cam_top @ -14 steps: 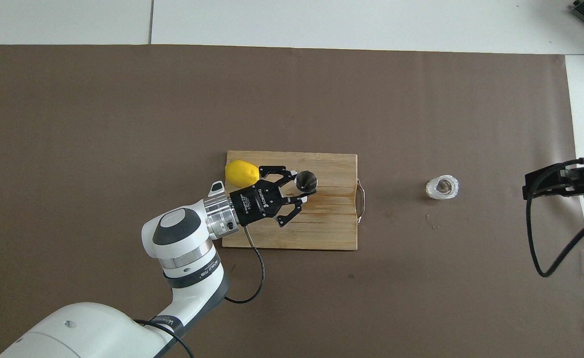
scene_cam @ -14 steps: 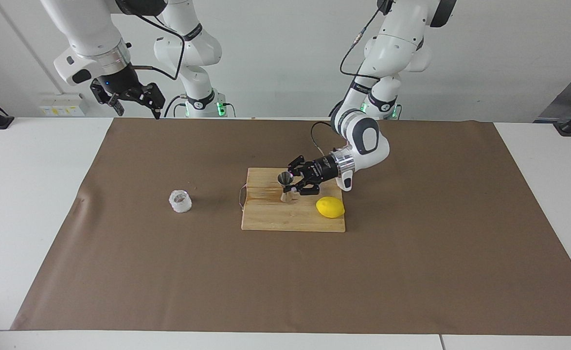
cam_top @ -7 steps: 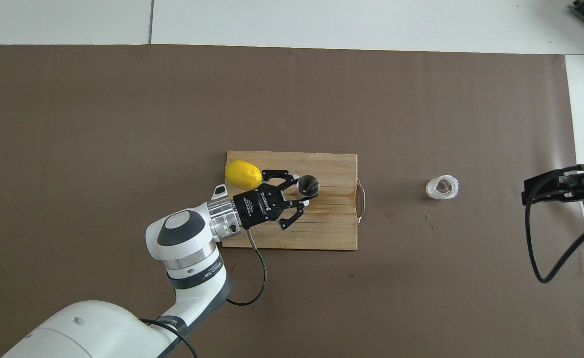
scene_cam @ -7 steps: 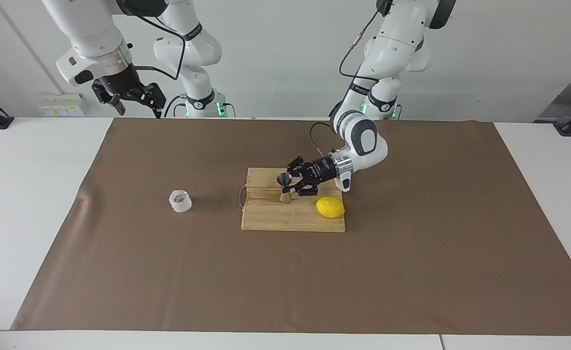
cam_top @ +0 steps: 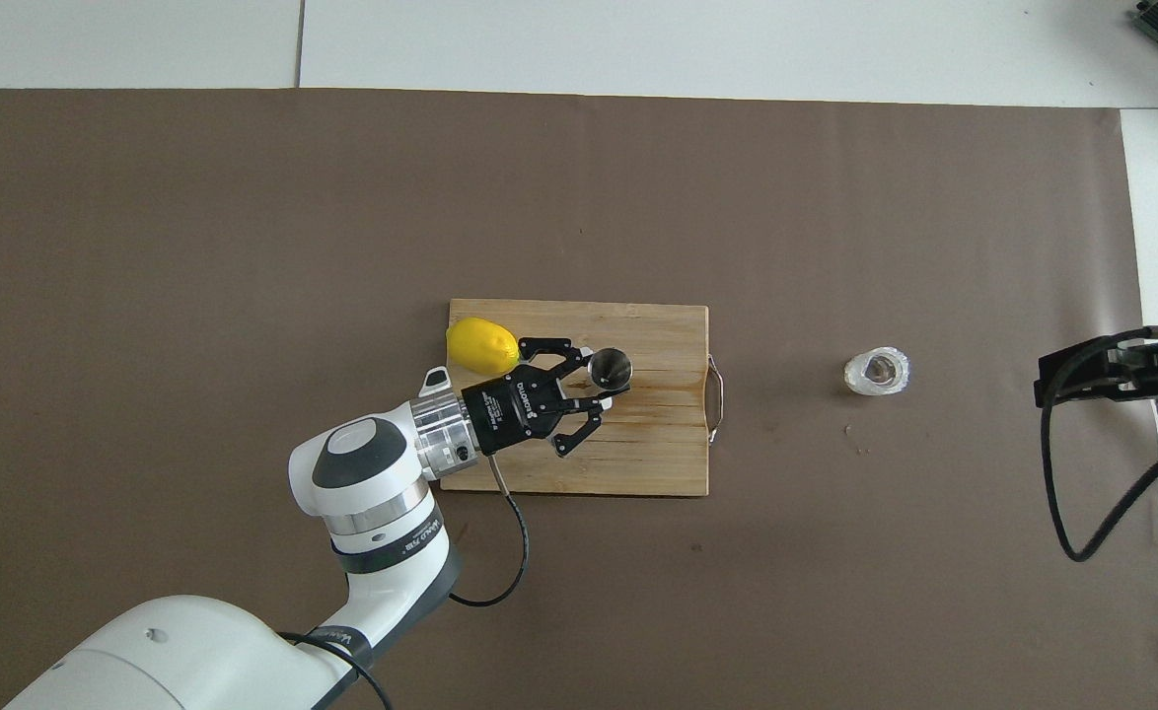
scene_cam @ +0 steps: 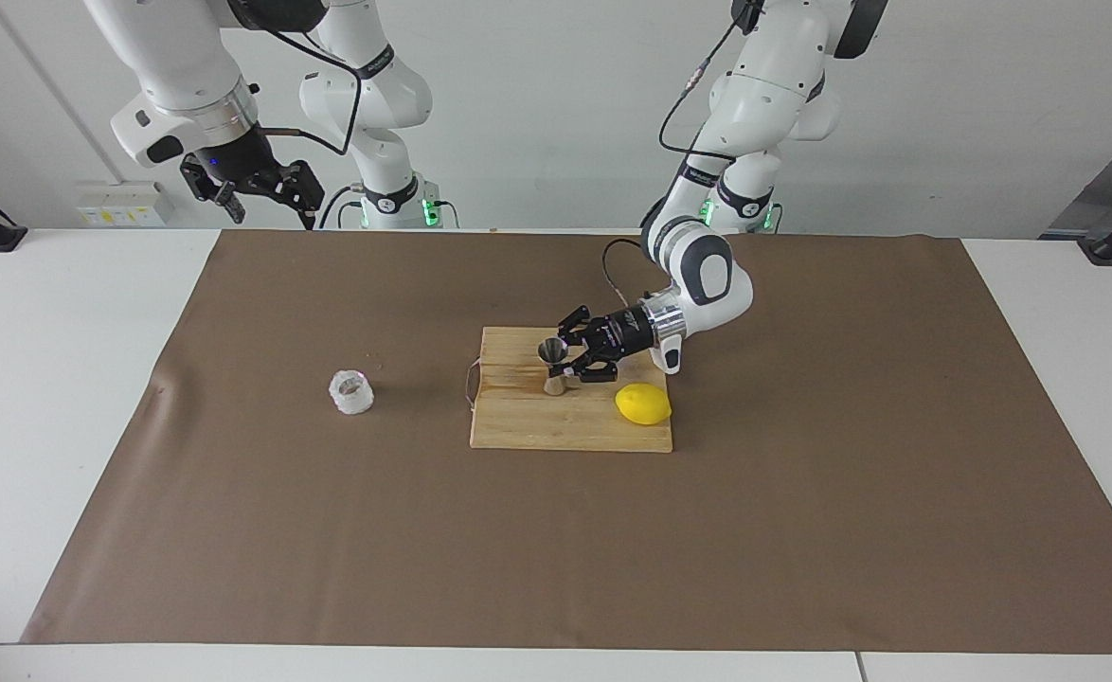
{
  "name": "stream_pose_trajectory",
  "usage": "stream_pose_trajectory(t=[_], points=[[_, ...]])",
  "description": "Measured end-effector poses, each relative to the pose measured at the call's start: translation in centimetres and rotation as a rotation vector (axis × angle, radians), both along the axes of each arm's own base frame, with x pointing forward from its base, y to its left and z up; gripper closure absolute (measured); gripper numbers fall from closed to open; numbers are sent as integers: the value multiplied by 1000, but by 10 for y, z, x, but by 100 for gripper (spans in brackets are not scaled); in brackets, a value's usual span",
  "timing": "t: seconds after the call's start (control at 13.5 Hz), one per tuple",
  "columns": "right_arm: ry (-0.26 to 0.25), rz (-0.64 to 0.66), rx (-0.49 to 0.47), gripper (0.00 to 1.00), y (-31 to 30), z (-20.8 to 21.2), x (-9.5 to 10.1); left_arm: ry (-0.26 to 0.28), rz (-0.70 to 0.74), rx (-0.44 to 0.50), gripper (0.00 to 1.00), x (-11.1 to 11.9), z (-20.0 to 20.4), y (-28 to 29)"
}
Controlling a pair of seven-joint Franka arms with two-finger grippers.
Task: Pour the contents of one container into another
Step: 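Lower the metal cup onto the board and open the left gripper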
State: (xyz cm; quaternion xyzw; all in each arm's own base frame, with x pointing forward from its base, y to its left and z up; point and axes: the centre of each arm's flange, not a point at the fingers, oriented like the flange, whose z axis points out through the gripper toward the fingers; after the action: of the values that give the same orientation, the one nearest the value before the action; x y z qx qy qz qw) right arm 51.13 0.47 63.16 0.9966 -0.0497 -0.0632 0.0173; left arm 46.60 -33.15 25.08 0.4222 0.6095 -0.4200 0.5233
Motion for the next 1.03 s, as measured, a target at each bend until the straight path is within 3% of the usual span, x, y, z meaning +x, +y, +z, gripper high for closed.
stream_pose_trajectory(t=[0.22,0.66,0.81,0.89,1.03], points=[[0,0,0,0,0,0,0,1,0,2,59,0,-1,0],[0,0,0,0,0,0,0,2,1,3,47,0,-2,0],[0,0,0,0,0,0,0,3,2,5,32,0,-3,1],[0,0,0,0,0,0,0,4,4,7,31,0,-3,1],[0,0,0,0,0,0,0,5,6,9,17,0,-3,2]])
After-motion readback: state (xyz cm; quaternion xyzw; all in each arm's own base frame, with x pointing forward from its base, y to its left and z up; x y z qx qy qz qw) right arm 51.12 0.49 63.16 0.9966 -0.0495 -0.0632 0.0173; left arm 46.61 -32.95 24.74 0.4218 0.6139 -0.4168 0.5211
